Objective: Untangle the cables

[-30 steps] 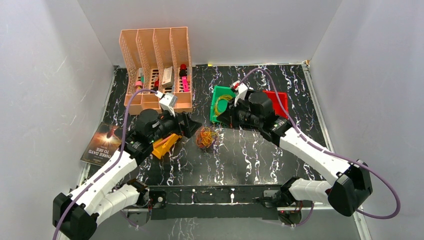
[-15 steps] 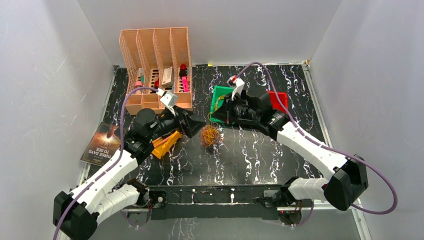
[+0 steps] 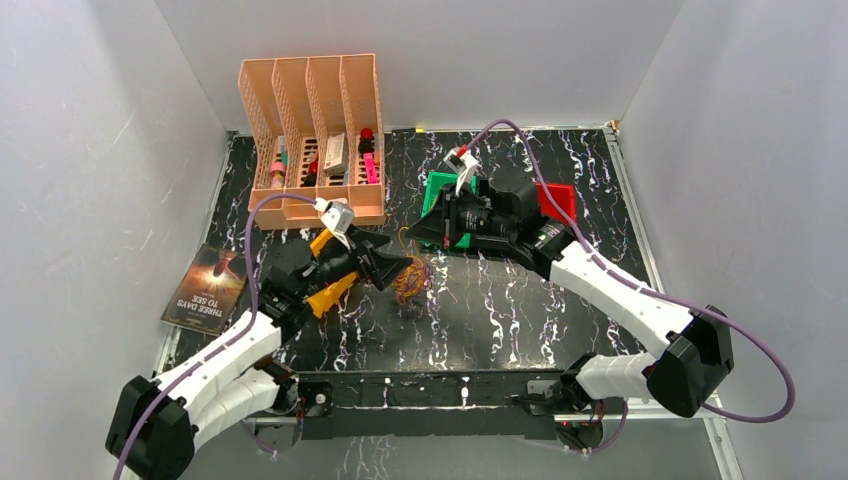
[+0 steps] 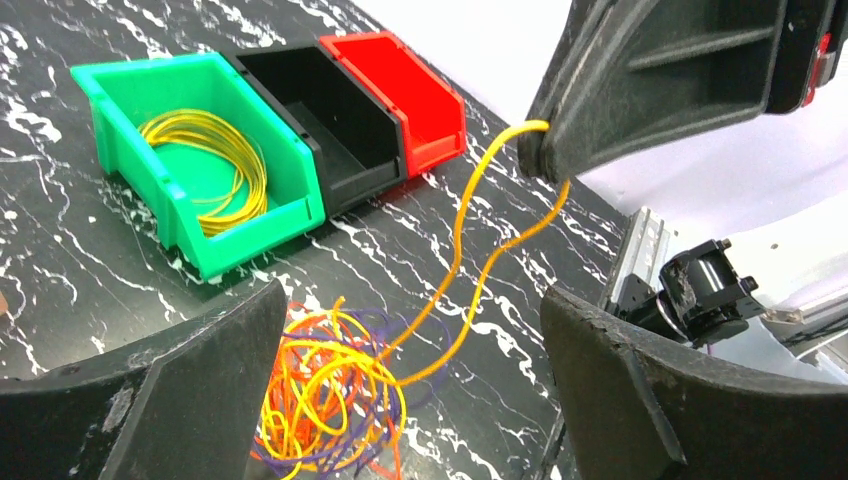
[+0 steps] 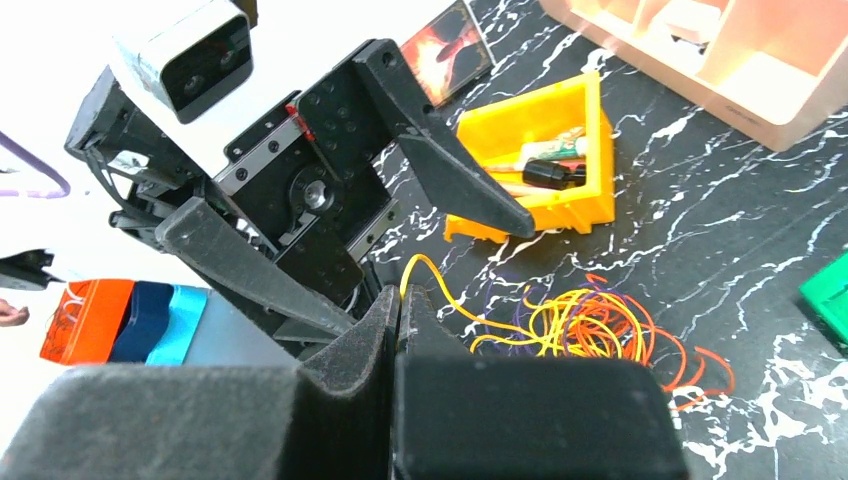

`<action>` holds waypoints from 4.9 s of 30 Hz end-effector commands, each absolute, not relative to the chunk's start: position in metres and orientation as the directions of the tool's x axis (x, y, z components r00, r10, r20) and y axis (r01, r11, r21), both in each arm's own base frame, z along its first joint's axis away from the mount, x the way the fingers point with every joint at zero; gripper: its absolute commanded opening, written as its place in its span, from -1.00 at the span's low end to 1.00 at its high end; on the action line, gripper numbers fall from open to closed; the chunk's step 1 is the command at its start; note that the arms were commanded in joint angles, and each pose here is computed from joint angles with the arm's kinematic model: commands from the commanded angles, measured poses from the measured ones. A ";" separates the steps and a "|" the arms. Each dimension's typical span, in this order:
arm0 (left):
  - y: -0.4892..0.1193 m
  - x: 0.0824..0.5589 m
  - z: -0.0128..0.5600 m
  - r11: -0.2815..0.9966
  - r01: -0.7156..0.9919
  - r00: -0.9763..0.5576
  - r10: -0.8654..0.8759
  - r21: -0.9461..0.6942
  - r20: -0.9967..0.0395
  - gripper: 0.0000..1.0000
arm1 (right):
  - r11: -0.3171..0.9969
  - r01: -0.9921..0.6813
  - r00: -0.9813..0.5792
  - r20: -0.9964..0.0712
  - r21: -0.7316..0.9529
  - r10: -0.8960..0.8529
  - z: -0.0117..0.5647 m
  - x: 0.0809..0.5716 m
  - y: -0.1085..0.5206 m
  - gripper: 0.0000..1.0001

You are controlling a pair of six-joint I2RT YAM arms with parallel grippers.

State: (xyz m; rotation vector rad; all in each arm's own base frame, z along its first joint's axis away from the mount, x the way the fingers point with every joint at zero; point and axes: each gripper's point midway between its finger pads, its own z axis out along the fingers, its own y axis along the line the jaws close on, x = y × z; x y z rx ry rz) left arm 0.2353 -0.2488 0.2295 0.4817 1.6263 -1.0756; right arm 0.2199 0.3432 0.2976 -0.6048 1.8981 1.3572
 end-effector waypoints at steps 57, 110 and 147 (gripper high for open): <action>-0.256 0.239 0.045 0.667 0.533 -0.630 -0.097 -0.520 -0.770 0.40 | 0.436 -0.843 -0.176 -0.927 0.316 0.331 0.494 0.220 0.288 -1.00; -0.215 0.237 -0.008 0.836 0.340 -0.709 -0.073 -0.431 -0.701 0.06 | 0.954 -0.226 0.617 -0.729 0.198 0.297 0.687 0.176 0.036 -1.00; -0.209 0.228 0.046 0.813 0.367 -0.662 -0.113 -0.453 -0.740 0.14 | 0.858 -0.513 0.198 -0.971 0.014 0.134 0.561 0.299 0.225 -1.00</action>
